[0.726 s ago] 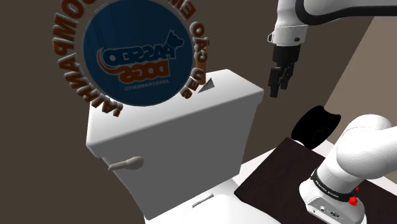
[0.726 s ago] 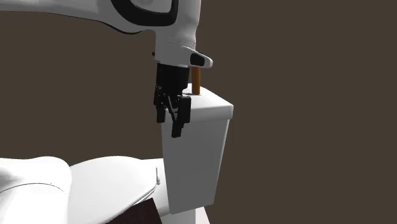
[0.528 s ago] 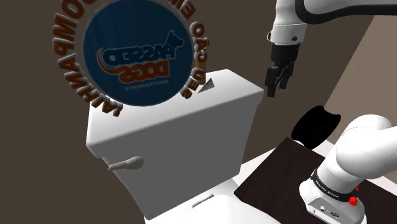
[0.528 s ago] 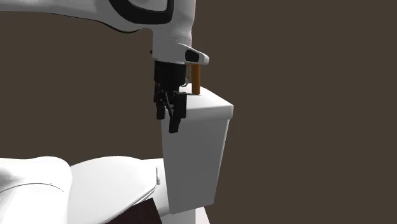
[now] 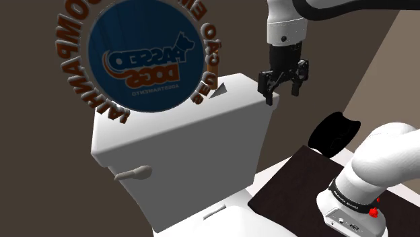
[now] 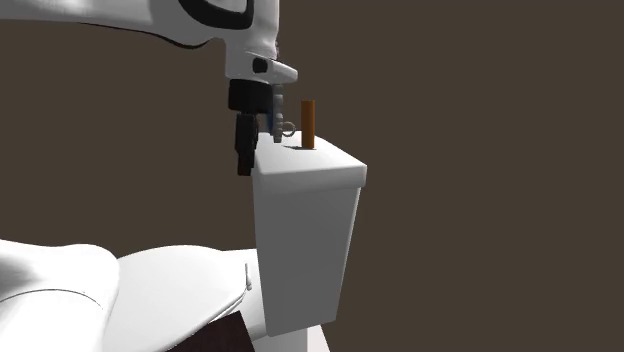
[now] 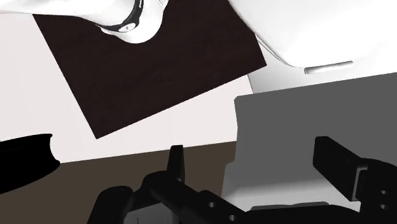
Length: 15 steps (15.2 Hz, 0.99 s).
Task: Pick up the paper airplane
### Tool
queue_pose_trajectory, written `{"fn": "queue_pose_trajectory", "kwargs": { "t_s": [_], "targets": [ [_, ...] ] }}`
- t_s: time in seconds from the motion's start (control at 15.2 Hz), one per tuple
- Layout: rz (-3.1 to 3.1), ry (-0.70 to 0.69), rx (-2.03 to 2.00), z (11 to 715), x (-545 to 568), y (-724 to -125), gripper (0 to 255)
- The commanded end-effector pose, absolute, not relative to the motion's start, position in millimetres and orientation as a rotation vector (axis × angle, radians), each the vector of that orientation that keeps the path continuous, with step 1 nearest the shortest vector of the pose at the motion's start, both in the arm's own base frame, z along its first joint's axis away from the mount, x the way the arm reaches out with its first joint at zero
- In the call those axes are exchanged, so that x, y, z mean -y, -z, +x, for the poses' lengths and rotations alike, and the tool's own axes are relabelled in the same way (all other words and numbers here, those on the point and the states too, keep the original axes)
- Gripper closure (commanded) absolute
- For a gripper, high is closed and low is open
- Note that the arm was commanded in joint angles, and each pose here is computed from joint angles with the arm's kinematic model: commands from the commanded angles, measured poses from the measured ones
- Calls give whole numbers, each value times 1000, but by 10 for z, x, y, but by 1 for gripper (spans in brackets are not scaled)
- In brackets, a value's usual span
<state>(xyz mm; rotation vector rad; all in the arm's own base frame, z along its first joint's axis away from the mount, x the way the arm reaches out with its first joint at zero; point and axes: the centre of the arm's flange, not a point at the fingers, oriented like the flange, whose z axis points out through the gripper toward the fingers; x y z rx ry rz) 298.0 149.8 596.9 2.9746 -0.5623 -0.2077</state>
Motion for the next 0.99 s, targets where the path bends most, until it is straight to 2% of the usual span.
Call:
{"fn": "queue_pose_trajectory", "kwargs": {
  "t_s": [0.0,0.66,0.92],
  "targets": [
    [2970,-4,742,3239,-1812,-6171,0],
    [2560,-193,1431,4136,-2888,-6495,0],
    [2527,-205,1472,4213,-2944,-6357,0]
  ]
}}
